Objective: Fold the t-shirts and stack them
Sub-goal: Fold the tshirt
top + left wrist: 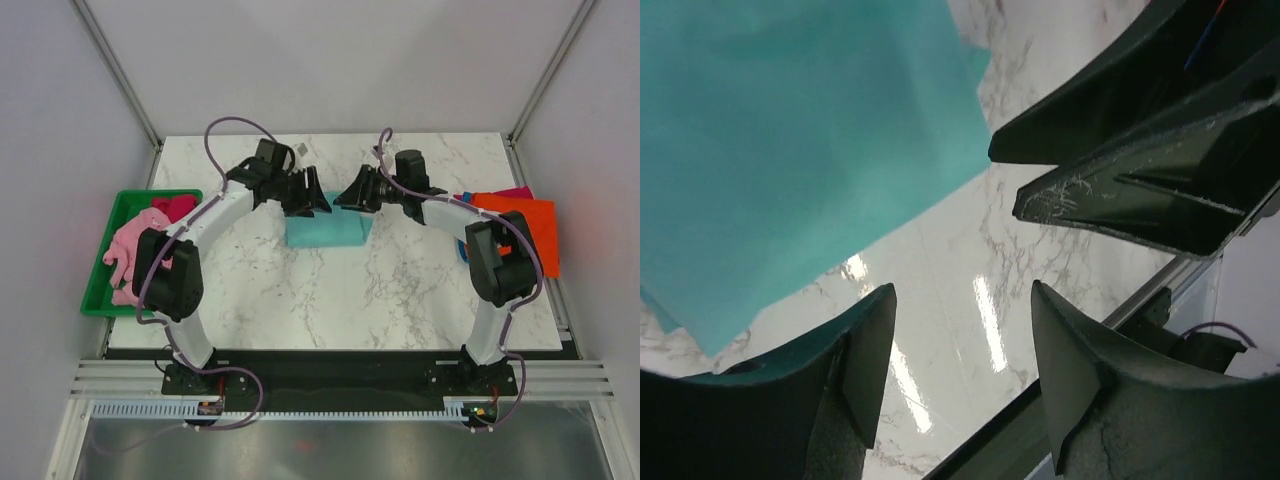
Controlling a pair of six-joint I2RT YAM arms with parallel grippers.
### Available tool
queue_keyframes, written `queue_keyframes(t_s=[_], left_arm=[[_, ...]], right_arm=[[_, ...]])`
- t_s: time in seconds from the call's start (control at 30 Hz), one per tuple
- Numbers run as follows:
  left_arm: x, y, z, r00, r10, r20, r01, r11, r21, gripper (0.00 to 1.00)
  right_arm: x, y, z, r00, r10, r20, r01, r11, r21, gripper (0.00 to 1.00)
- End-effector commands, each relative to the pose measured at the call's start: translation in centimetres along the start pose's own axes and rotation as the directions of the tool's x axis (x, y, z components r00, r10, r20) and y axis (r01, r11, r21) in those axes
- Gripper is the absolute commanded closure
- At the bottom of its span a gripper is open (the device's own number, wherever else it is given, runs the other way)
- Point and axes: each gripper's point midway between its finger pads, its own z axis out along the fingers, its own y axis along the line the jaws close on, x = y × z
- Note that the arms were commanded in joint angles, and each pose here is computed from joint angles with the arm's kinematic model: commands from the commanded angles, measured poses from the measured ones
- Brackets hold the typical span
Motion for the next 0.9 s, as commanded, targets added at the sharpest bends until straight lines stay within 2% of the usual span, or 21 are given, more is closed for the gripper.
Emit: queue_keyframes(t_s=[0.0, 0.13, 0.43, 0.57, 0.67, 0.73, 0.8, 0.83, 0.87], left_arm=[[2.1, -0.2, 1.2, 1.0, -0.007, -0.006, 0.007, 0.996, 0.093, 0.37], [3.7, 1.6, 3.1, 0.999, -0.033, -0.01, 0.034, 0.996, 0.085, 0.41], [9.6, 9.4, 6.9, 0.99, -0.094, -0.104, 0.085, 0.993, -0.079, 0.45], [10.9, 10.2, 7.1, 0.987, -0.113, -0.117, 0.103, 0.99, -0.093, 0.46], [10.3, 9.5, 6.7, 0.988, -0.109, -0.106, 0.101, 0.992, -0.077, 0.46], [9.9, 8.8, 5.9, 0.988, -0.108, -0.109, 0.1, 0.992, -0.072, 0.46], [8.0, 6.8, 4.2, 0.996, -0.058, -0.062, 0.056, 0.998, -0.039, 0.41], [8.1, 6.5, 3.3, 0.995, -0.057, -0.08, 0.053, 0.997, -0.053, 0.39], [6.1, 4.7, 1.9, 0.999, -0.007, -0.033, 0.006, 1.0, -0.028, 0.34]], right_arm=[[1.5, 0.5, 0.4, 0.999, 0.021, -0.036, -0.027, 0.986, -0.162, 0.51], [4.0, -2.9, 1.5, 0.994, 0.065, -0.09, -0.074, 0.992, -0.105, 0.62], [9.6, -10.4, 1.4, 0.977, 0.111, -0.182, -0.094, 0.991, 0.1, 0.63], [10.7, -11.6, 0.6, 0.974, 0.127, -0.186, -0.103, 0.985, 0.137, 0.63], [10.8, -11.8, 0.4, 0.972, 0.126, -0.196, -0.096, 0.983, 0.155, 0.63], [9.9, -10.8, 0.2, 0.975, 0.107, -0.197, -0.08, 0.987, 0.143, 0.61], [8.2, -8.9, 0.0, 0.979, 0.073, -0.192, -0.053, 0.993, 0.105, 0.54], [7.5, -8.0, -0.2, 0.981, 0.041, -0.191, -0.024, 0.995, 0.092, 0.51], [6.1, -6.2, -0.8, 0.983, 0.015, -0.181, -0.001, 0.997, 0.081, 0.42]])
